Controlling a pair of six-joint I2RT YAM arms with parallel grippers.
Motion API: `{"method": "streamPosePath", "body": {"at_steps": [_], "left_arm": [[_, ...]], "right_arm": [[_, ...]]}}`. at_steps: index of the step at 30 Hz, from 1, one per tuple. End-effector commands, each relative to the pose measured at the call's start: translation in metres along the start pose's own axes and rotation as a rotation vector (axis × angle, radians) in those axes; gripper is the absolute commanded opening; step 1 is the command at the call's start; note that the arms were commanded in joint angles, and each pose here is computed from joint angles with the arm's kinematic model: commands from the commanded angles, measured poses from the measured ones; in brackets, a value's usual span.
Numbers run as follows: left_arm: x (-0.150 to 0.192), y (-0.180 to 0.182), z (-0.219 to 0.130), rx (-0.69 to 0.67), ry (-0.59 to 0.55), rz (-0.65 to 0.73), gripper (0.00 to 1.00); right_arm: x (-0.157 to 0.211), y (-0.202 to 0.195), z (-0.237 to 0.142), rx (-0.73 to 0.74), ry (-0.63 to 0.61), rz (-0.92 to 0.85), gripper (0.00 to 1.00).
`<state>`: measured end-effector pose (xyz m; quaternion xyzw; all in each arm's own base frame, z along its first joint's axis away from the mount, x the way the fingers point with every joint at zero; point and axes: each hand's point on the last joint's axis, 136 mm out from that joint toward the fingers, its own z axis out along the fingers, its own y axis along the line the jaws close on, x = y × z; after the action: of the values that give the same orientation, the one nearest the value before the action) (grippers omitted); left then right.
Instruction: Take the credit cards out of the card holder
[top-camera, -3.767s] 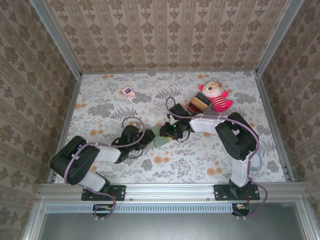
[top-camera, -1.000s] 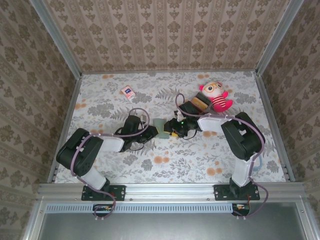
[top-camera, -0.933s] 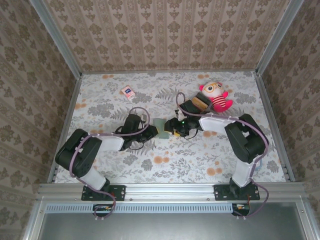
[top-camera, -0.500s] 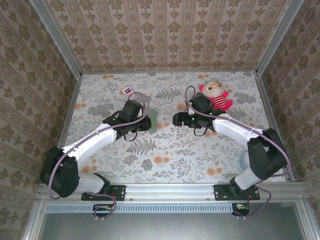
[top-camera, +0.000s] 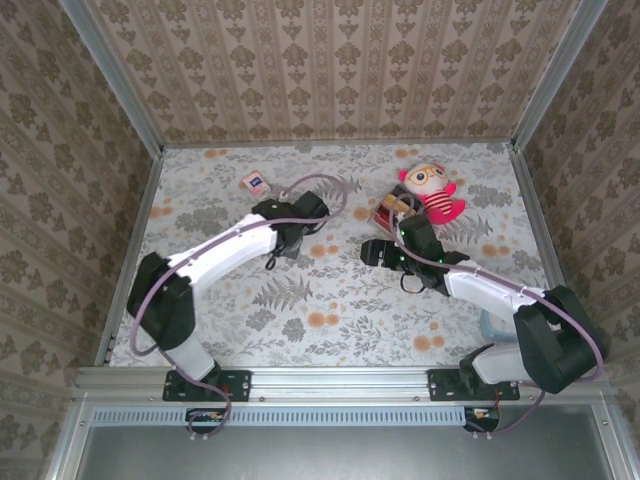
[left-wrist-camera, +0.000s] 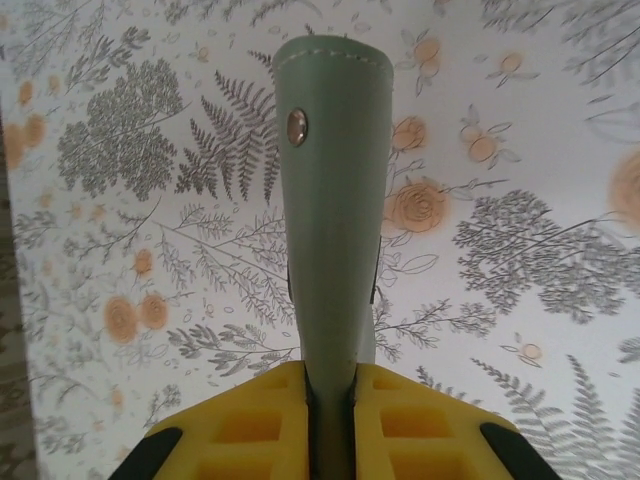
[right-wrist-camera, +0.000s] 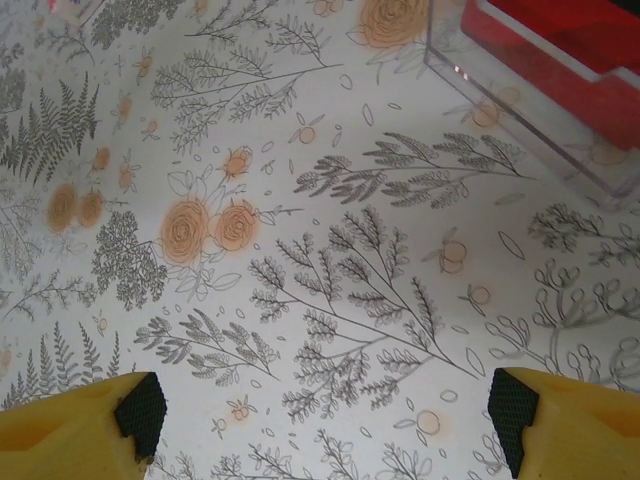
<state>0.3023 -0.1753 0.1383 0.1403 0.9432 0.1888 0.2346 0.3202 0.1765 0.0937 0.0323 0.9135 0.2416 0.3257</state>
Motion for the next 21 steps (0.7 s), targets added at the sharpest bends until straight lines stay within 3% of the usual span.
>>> {"method": "streamPosePath", "body": {"at_steps": [1, 5, 9, 13, 21], "left_arm": [[0.000, 0.005, 0.003, -0.111, 0.018, 0.031, 0.17], [0.005, -0.033, 0.016, 0.015, 0.084, -0.004, 0.33], [0.004, -0.083, 0.014, 0.264, 0.085, -0.052, 0.59], [-0.003, -0.089, 0.009, 0.383, 0.065, -0.120, 0.73], [0.001, -0.066, 0.029, 0.471, 0.101, -0.293, 0.78]], "right_arm": [[-0.016, -0.005, -0.010, 0.007, -0.117, 0.037, 0.88], [-0.013, -0.015, -0.010, 0.045, -0.113, 0.055, 0.88], [-0.011, -0.024, -0.008, 0.065, -0.111, 0.101, 0.88], [-0.010, -0.027, -0.006, 0.075, -0.102, 0.112, 0.88], [-0.003, -0.027, 0.009, 0.072, -0.029, 0.124, 0.88]]}}
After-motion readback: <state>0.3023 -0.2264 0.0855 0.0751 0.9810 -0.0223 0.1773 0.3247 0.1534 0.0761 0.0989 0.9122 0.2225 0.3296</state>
